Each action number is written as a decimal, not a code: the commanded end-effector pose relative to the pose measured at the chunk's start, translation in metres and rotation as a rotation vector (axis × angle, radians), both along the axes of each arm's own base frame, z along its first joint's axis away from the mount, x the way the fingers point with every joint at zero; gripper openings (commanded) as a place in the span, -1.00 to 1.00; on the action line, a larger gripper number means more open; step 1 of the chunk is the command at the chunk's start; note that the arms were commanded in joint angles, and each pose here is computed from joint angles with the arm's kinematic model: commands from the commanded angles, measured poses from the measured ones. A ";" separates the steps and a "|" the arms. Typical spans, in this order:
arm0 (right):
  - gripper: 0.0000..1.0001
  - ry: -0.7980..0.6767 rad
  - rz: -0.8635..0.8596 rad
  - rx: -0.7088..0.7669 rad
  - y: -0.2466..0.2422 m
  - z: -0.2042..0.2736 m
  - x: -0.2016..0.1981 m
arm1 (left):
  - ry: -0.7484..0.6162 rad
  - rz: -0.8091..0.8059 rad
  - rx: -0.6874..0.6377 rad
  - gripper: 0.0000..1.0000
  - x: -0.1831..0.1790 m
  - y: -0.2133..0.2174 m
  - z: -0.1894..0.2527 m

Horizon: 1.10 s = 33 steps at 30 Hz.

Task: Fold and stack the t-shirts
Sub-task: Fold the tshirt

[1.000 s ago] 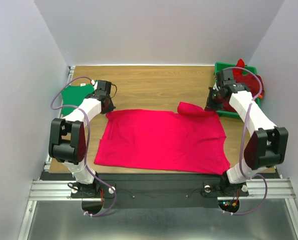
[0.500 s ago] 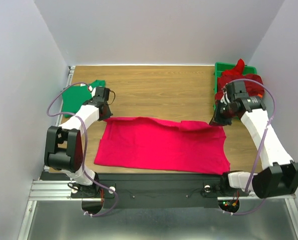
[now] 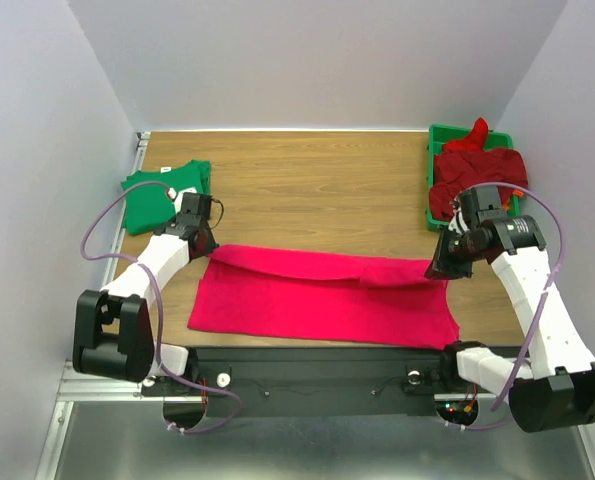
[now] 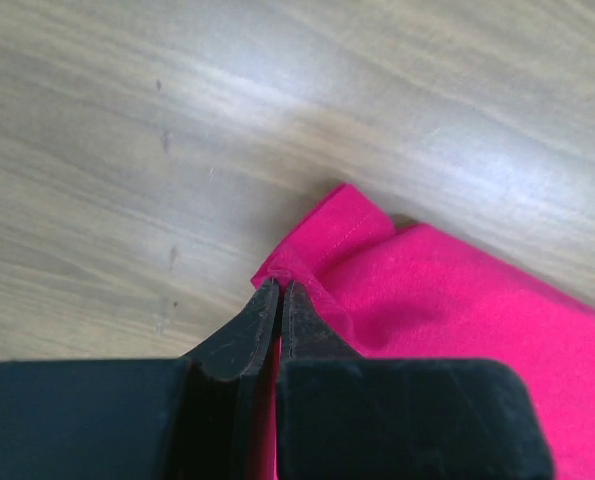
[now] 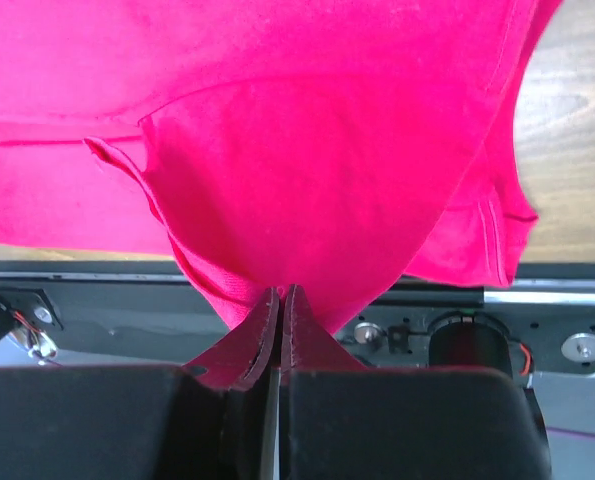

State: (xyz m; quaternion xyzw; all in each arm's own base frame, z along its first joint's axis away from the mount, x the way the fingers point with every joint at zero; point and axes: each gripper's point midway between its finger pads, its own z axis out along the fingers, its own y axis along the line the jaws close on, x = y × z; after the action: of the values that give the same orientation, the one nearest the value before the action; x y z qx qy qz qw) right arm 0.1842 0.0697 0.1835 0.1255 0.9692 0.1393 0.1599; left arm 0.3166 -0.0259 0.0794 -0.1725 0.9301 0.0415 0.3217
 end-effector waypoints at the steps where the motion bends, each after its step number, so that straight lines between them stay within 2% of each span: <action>1: -0.99 0.012 0.002 0.005 0.001 0.004 -0.016 | -0.036 0.026 -0.017 -1.00 -0.013 0.001 0.009; 11: -0.96 0.017 0.003 -0.001 -0.003 0.003 -0.036 | -0.039 0.010 -0.129 -1.00 -0.030 -0.020 0.009; 13: -0.65 0.015 0.004 0.005 -0.002 0.005 -0.038 | -0.033 0.016 -0.159 -0.45 -0.039 -0.024 0.012; 14: -0.30 0.016 0.005 0.007 -0.002 0.006 -0.039 | -0.036 0.022 -0.168 -0.22 -0.041 -0.024 0.015; 15: -0.17 0.012 0.007 0.008 -0.001 0.007 -0.039 | -0.027 0.029 -0.170 0.12 -0.047 -0.023 0.017; 16: -0.07 0.008 0.007 0.008 -0.001 0.008 -0.039 | -0.058 0.041 -0.182 0.28 -0.048 -0.022 0.027; 17: 0.08 0.002 0.006 0.006 -0.002 0.009 -0.039 | -0.072 0.050 -0.187 0.65 -0.049 -0.021 0.032; 19: 0.19 0.001 0.000 -0.003 -0.004 0.008 -0.038 | -0.115 0.055 -0.197 0.74 -0.051 -0.020 0.047; 20: 0.24 -0.005 -0.004 -0.006 -0.004 0.008 -0.035 | -0.131 0.054 -0.203 0.85 -0.050 -0.021 0.052; 23: 0.25 -0.032 -0.028 -0.009 -0.004 0.006 -0.022 | -0.139 0.041 -0.222 0.97 -0.042 -0.026 0.052; 26: 0.28 -0.061 -0.061 0.014 0.000 -0.001 -0.003 | -0.095 0.025 -0.218 0.97 -0.033 -0.031 0.042; 33: 0.30 -0.062 -0.145 -0.005 -0.002 -0.037 0.038 | -0.110 -0.005 -0.114 0.97 0.011 -0.025 0.036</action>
State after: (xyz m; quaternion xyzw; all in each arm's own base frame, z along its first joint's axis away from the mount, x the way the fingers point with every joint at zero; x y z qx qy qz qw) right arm 0.1831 0.0688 0.1518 0.1714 0.9653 0.1319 0.1464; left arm 0.2910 -0.0523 0.0897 -0.2081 0.9284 -0.0281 0.3066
